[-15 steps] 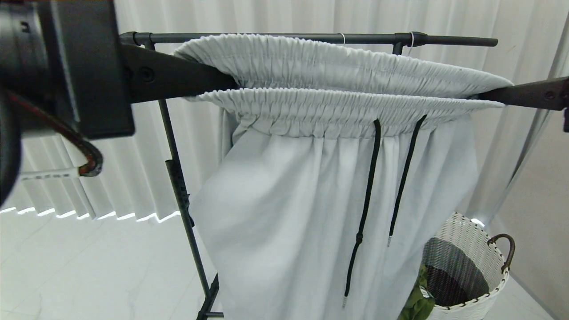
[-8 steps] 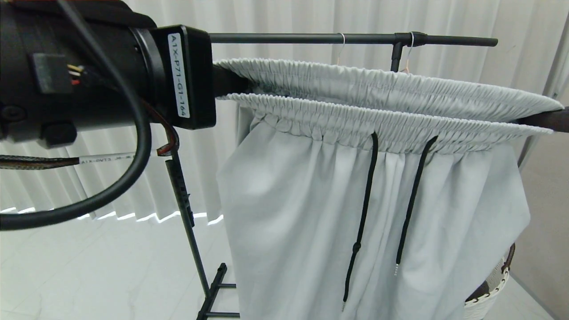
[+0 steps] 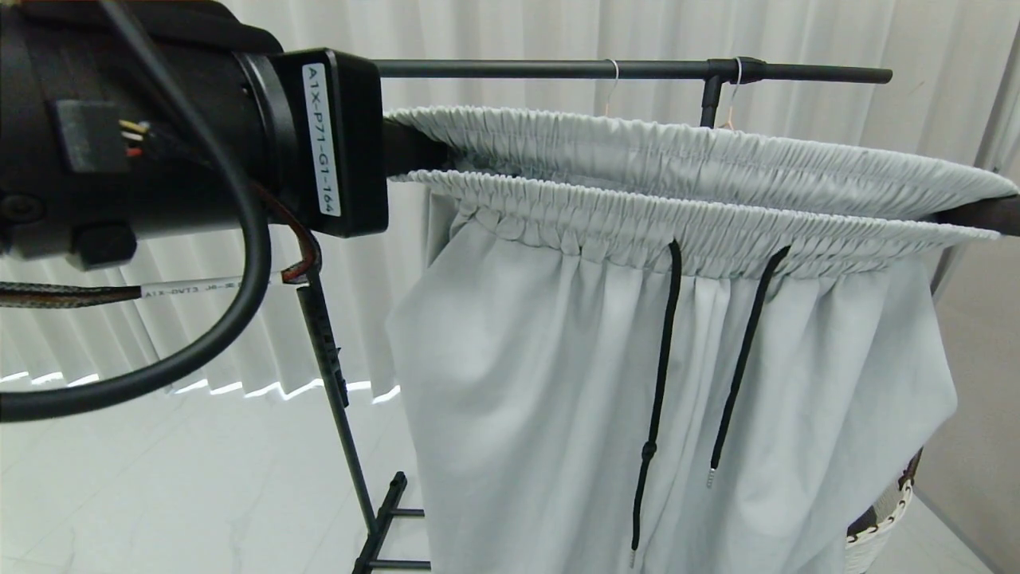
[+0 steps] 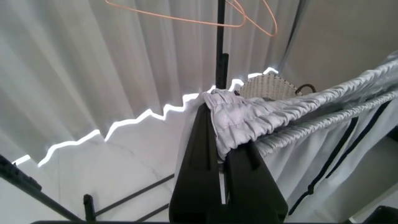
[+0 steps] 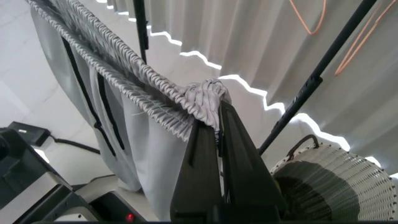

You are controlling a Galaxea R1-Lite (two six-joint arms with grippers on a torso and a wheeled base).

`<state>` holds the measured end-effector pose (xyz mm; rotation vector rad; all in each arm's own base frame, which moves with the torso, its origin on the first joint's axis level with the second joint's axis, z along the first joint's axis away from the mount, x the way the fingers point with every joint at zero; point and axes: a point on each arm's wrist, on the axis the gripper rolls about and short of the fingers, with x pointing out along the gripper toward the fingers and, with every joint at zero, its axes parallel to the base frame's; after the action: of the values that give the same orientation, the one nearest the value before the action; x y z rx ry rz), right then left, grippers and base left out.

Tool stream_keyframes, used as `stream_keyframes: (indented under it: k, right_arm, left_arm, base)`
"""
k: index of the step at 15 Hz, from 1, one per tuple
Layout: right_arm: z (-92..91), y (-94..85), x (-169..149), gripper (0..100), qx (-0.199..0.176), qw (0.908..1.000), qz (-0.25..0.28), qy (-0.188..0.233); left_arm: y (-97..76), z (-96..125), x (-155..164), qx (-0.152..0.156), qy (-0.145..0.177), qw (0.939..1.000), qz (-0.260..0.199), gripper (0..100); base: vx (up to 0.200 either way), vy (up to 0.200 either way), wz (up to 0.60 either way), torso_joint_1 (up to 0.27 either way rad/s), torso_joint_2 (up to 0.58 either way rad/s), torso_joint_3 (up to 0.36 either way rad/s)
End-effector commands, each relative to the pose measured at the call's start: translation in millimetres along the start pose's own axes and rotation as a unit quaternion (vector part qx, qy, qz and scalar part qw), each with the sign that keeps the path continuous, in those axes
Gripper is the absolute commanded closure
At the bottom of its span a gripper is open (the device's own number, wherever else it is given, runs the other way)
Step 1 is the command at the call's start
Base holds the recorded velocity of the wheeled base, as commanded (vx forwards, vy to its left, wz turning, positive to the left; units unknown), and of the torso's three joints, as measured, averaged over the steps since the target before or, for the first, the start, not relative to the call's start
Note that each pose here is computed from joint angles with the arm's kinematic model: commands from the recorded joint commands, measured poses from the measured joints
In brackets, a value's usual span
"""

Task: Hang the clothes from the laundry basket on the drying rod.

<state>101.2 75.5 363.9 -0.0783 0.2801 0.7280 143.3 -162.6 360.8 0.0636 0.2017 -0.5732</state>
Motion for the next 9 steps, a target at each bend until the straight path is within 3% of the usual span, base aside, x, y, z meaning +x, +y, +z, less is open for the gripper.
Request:
stream_keyframes:
  k: [1,3,4,9]
  right_arm:
    - [-1.6,0.0,0.6,100,0.001,1.0,0.0,0.003]
    - [-1.8,0.1,0.0,100,0.0,1.0,0.0,0.003]
    - [-2.1,0.0,0.2,0,0.0,1.0,0.0,0.004]
    - [-10.0,0.5,-3.6,0,0.0,0.9999,0.001,0.01]
  left_arm:
    - [0.0,0.1,-1.3,0.0,-0.001,1.0,-0.001,100]
    - [0.0,0.1,-1.3,0.0,-0.001,1.0,-0.001,100]
    - [0.0,0.1,-1.3,-0.001,-0.001,1.0,-0.001,100]
    - [0.9,-5.9,1.9,0.001,0.011,0.9999,0.005,100]
  base:
    - [0.0,0.0,0.0,0.0,0.0,0.0]
    - [0.0,0.0,0.0,0.0,0.0,0.0]
    - [0.0,0.0,0.0,0.0,0.0,0.0]
    - [0.0,0.0,0.0,0.0,0.0,0.0]
